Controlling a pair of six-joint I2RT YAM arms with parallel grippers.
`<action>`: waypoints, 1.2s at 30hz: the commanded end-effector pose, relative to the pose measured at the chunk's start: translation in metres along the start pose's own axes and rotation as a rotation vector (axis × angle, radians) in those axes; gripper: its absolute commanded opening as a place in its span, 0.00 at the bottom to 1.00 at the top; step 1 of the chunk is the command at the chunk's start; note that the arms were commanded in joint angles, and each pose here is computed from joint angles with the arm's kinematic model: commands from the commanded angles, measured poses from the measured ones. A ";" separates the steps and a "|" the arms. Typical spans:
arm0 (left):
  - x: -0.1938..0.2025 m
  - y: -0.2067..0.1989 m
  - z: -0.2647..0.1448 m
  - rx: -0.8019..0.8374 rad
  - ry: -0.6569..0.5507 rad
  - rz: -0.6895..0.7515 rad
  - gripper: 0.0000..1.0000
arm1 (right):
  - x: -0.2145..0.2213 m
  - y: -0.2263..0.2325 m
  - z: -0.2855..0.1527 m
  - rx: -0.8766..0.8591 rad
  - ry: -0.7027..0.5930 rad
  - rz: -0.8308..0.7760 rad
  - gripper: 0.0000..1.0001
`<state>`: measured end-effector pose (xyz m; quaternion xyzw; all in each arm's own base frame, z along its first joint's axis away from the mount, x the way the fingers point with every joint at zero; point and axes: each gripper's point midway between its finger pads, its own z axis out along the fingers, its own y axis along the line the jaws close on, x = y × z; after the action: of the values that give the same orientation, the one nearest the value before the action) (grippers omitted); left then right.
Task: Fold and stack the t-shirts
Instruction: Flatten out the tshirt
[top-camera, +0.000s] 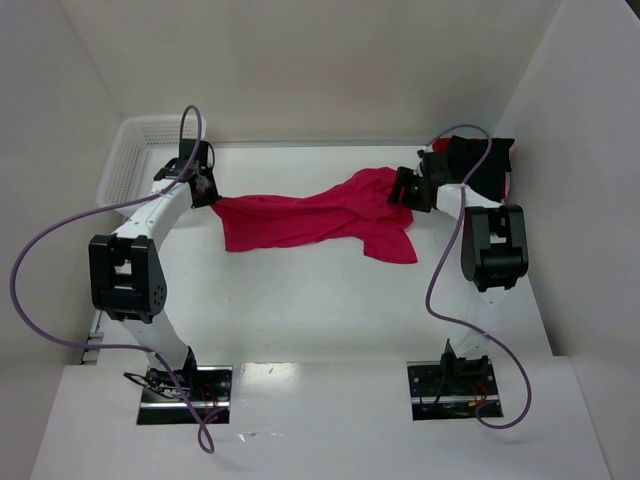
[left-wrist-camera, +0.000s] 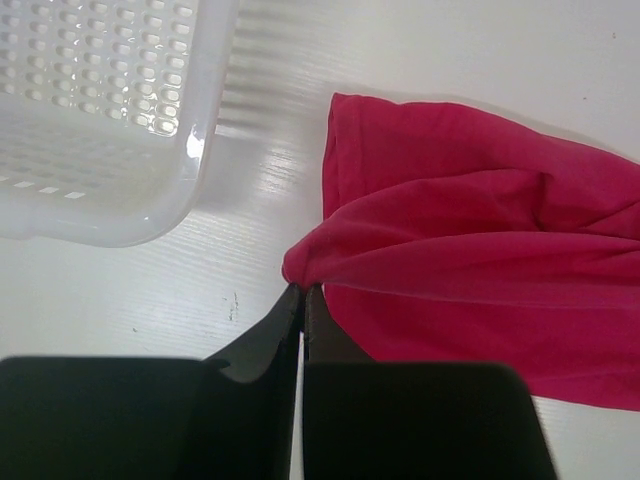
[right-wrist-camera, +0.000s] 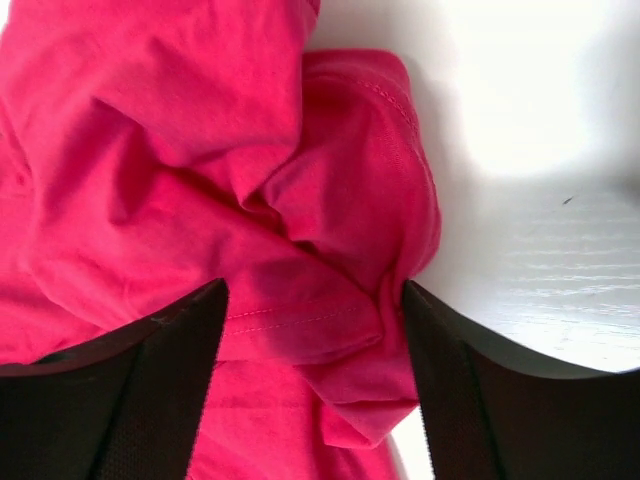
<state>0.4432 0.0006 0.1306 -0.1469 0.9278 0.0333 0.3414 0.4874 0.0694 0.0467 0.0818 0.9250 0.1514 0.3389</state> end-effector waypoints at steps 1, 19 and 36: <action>-0.013 0.001 -0.004 0.013 -0.043 -0.009 0.00 | -0.053 0.019 -0.030 -0.014 -0.141 -0.046 0.78; -0.013 0.001 -0.004 0.013 -0.043 -0.009 0.00 | -0.051 0.036 -0.008 -0.140 -0.108 -0.075 0.68; -0.010 -0.001 -0.001 0.020 -0.031 -0.007 0.00 | -0.070 0.047 0.013 -0.194 -0.141 -0.026 0.56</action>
<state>0.4434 -0.0007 0.1304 -0.1458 0.9283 0.0282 0.3408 0.5308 0.0908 0.0741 0.0570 0.8995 0.2109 0.3783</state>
